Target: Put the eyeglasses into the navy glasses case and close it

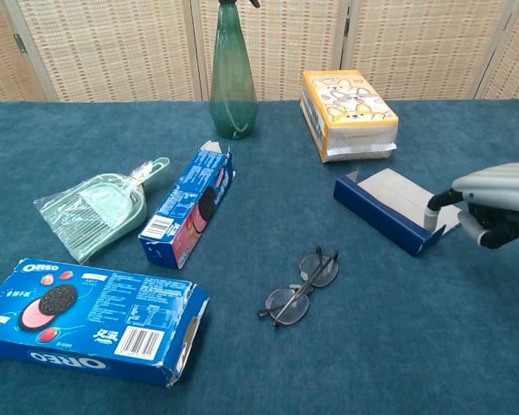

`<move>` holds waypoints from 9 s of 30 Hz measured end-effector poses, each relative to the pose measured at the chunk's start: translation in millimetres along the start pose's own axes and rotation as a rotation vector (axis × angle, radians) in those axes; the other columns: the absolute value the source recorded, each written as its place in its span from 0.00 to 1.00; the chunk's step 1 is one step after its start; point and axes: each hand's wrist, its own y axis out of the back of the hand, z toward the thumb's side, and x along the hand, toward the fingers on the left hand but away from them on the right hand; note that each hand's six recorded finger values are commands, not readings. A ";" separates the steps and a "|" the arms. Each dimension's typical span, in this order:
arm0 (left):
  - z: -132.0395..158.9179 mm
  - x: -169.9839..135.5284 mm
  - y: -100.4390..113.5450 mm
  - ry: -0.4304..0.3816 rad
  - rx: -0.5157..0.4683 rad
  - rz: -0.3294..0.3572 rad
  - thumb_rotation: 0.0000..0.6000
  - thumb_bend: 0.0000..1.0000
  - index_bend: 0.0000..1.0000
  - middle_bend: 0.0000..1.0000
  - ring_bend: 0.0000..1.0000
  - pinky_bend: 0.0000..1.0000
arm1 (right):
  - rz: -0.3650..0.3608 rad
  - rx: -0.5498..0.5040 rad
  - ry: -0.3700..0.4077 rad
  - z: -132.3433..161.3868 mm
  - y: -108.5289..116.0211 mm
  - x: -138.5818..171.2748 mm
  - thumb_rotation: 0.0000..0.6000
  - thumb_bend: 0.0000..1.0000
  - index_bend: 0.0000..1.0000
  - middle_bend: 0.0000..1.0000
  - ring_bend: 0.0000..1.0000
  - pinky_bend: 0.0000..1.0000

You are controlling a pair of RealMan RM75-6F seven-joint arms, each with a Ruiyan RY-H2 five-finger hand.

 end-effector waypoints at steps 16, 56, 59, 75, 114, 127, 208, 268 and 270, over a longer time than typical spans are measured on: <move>-5.3 -3.9 3.7 0.019 0.005 0.005 1.00 0.36 0.10 0.00 0.01 0.14 | -0.095 -0.051 0.142 73.1 33.9 -53.2 1.00 0.89 0.29 1.00 1.00 1.00; -11.2 -9.9 3.7 0.035 0.007 0.002 1.00 0.36 0.10 0.00 0.01 0.14 | -0.245 0.041 0.152 109.7 53.4 -80.3 1.00 0.15 0.26 1.00 1.00 1.00; -11.3 -9.7 3.4 0.034 0.006 0.002 1.00 0.36 0.10 0.00 0.01 0.14 | -0.252 0.047 0.151 114.5 54.6 -86.2 1.00 0.15 0.26 1.00 1.00 1.00; -15.4 -9.8 4.7 0.041 0.008 0.003 1.00 0.36 0.10 0.00 0.01 0.14 | -0.342 0.032 0.087 148.3 72.8 -126.0 1.00 0.17 0.27 1.00 1.00 1.00; -14.0 -13.6 9.6 0.042 0.014 0.012 1.00 0.36 0.10 0.00 0.01 0.14 | -0.204 0.133 0.437 154.1 31.8 -33.4 1.00 0.24 0.31 1.00 1.00 1.00; -18.6 -17.5 10.3 0.058 0.013 0.013 1.00 0.36 0.10 0.00 0.01 0.14 | -0.183 0.193 0.487 173.2 14.6 -43.1 1.00 0.36 0.35 1.00 1.00 1.00; -22.0 -16.5 3.2 0.066 0.018 -0.011 1.00 0.36 0.10 0.00 0.01 0.14 | -0.284 0.153 0.162 83.3 53.2 -105.1 1.00 0.45 0.61 1.00 1.00 1.00; -24.7 -17.4 2.7 0.074 0.020 -0.018 1.00 0.36 0.10 0.00 0.01 0.14 | -0.353 0.179 -0.004 116.5 77.1 -153.7 1.00 0.22 0.02 1.00 1.00 1.00; -25.5 -17.7 2.4 0.076 0.021 -0.019 1.00 0.36 0.10 0.00 0.01 0.14 | -0.359 0.181 -0.005 116.6 78.2 -153.5 1.00 0.23 0.03 1.00 1.00 1.00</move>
